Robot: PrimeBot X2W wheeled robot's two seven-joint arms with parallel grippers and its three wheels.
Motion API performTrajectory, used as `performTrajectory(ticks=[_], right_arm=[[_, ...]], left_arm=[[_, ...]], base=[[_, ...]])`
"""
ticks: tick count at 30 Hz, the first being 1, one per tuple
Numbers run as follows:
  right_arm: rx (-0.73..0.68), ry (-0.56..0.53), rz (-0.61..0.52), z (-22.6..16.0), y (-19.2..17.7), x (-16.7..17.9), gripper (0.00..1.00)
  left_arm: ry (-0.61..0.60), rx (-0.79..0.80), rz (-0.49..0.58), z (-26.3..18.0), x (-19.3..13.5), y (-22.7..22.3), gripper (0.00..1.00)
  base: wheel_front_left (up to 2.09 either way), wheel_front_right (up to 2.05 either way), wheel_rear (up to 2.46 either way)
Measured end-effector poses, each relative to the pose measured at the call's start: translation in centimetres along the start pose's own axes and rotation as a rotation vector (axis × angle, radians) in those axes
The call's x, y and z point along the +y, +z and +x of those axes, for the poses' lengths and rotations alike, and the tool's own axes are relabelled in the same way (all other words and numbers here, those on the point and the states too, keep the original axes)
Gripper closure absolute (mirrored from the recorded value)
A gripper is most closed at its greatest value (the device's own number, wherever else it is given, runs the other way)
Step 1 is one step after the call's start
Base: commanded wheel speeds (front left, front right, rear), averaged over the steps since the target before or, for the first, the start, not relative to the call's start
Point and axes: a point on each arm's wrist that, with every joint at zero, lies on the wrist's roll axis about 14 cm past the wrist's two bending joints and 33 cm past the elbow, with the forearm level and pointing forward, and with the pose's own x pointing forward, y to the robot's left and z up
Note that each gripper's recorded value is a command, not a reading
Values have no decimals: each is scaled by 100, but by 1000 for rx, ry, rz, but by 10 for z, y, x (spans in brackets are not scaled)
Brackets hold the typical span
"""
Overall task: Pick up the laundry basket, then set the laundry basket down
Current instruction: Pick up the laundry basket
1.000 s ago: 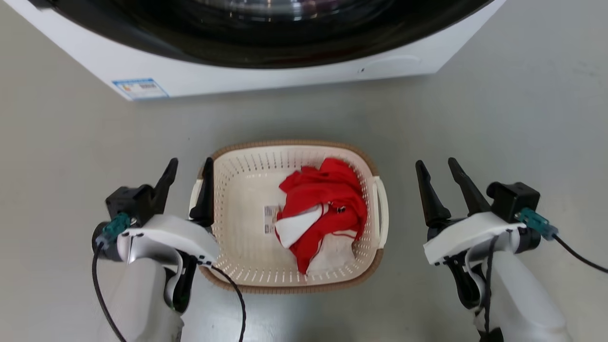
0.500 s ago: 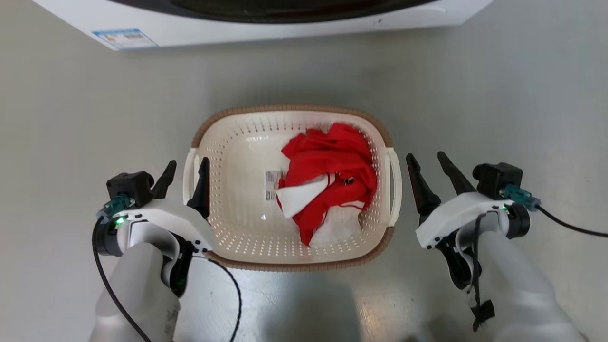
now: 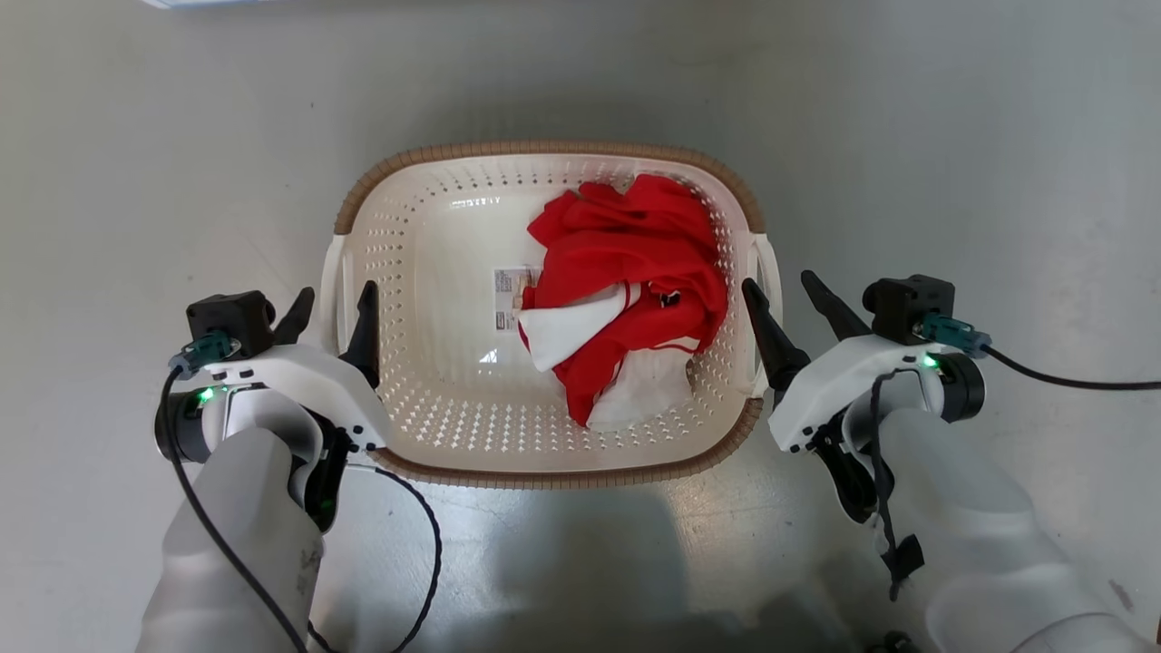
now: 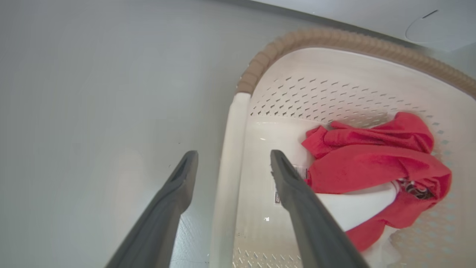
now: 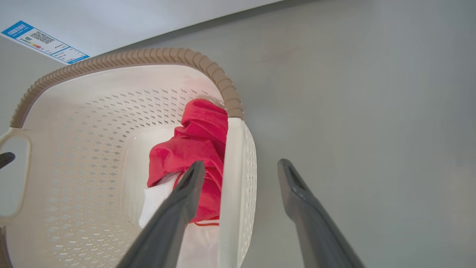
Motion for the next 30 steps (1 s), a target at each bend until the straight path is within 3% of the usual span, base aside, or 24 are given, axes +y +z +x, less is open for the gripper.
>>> performTrajectory(ticks=[19, 21, 24, 25, 26, 27, 28, 29, 30], right_arm=[[124, 24, 8, 19, -31, 6, 0], [126, 25, 14, 21, -30, 6, 17], [136, 29, 14, 22, -33, 7, 53], [137, 30, 15, 23, -33, 7, 60], [138, 34, 18, 24, -33, 9, 78], [140, 35, 22, 24, -34, 10, 92], [139, 33, 25, 24, -34, 10, 100], [140, 31, 23, 24, -34, 8, 100], [142, 30, 21, 23, -34, 8, 100]], left_arm=[[-38, 107, 32, 14, -8, -29, 0], [-37, 110, 26, 15, -8, -30, 0], [-37, 113, 23, 18, -8, -31, 3], [-39, 116, 23, 18, -9, -32, 19], [-39, 120, 22, 18, -9, -33, 48], [-40, 124, 25, 18, -9, -34, 61], [-40, 126, 25, 18, -9, -35, 79], [-37, 128, 23, 17, -8, -35, 100], [-38, 131, 26, 17, -7, -36, 100]], base=[[0, 0, 0], [0, 0, 0], [0, 0, 0], [0, 0, 0], [0, 0, 0], [0, 0, 0], [0, 0, 0], [0, 0, 0], [0, 0, 0]])
